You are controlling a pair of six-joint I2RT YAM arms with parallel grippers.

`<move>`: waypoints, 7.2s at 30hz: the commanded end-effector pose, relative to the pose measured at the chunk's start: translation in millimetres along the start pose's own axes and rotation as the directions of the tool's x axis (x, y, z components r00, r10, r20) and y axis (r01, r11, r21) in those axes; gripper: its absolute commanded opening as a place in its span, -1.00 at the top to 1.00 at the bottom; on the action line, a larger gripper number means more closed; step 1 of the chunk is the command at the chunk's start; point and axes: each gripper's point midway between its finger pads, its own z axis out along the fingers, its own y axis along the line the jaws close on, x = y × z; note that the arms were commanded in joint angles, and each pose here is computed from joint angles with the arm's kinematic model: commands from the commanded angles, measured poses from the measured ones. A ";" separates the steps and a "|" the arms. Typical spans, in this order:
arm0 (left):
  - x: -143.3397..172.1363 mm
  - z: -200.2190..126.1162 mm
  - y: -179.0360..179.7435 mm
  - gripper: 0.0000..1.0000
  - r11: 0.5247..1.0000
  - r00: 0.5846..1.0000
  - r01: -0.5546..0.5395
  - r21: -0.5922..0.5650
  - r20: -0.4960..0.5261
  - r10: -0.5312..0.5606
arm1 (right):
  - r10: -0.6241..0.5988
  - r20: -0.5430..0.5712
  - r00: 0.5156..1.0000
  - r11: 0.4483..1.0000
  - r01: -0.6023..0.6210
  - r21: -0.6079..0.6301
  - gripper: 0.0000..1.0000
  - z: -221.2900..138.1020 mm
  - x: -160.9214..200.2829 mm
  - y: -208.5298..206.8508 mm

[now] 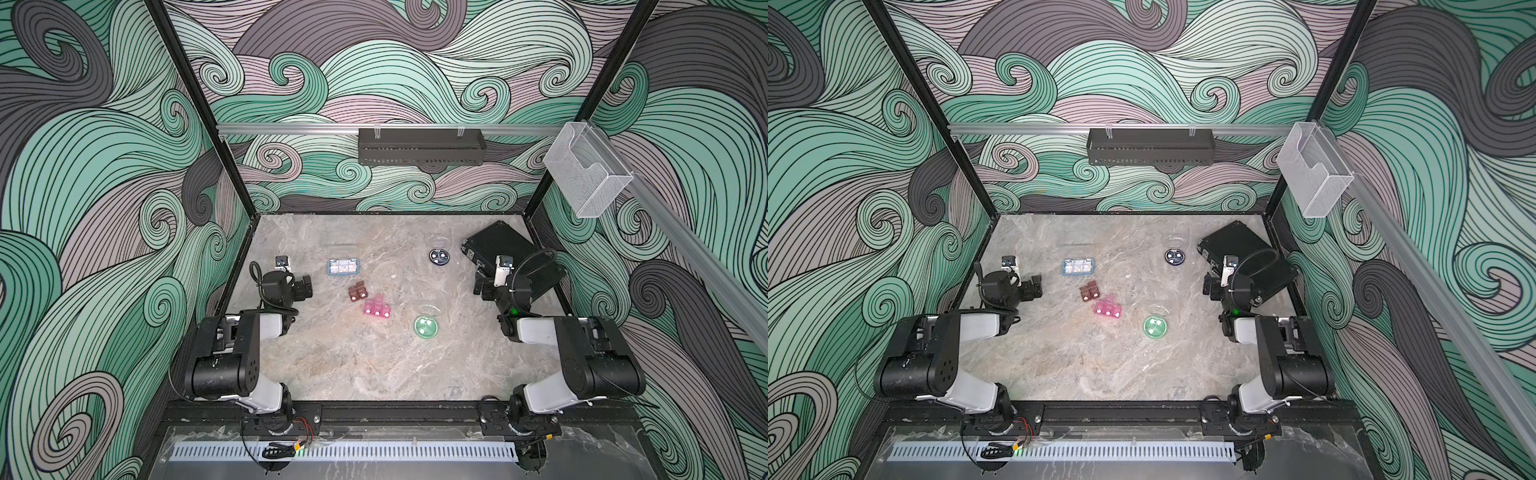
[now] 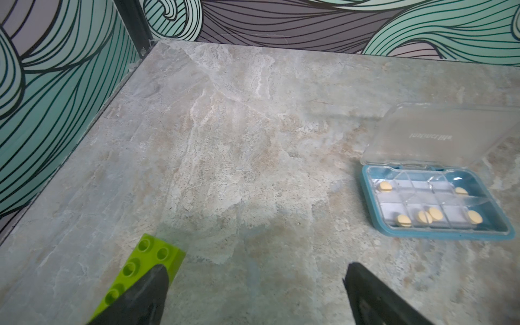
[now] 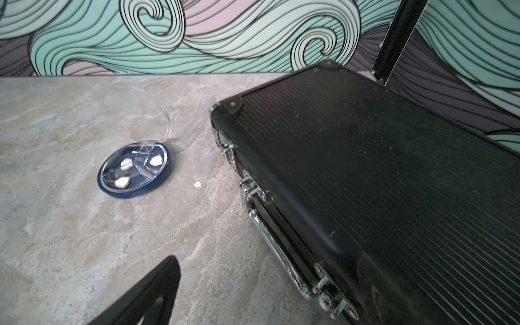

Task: Close pillboxes
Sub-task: Close the lid on the pillbox.

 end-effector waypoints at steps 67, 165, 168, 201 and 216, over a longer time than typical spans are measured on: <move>123.3 -165.5 -378.2 0.10 0.668 0.672 0.577 0.470 -0.738 -0.060 | -0.487 -0.429 0.761 0.688 0.032 -0.725 0.32 -101.9 33.4 200.3; 126.3 -158.3 -337.6 0.25 0.764 0.723 0.513 0.391 -0.677 -0.138 | -0.492 -0.580 0.649 0.705 -0.094 -0.703 0.33 -144.8 90.4 230.0; 122.6 -160.3 -337.7 0.24 0.761 0.727 0.512 0.399 -0.673 -0.137 | -0.490 -0.588 0.643 0.718 -0.085 -0.691 0.39 -142.9 93.5 228.2; 142.4 -154.5 -362.6 0.13 0.764 0.699 0.494 0.415 -0.712 -0.065 | -0.557 -0.614 0.559 0.797 0.154 -0.584 -0.05 -123.5 107.6 210.1; 158.0 -147.3 -359.6 0.17 0.795 0.678 0.475 0.376 -0.733 -0.058 | -0.577 -0.642 0.506 0.794 0.162 -0.586 0.06 -125.2 119.2 209.3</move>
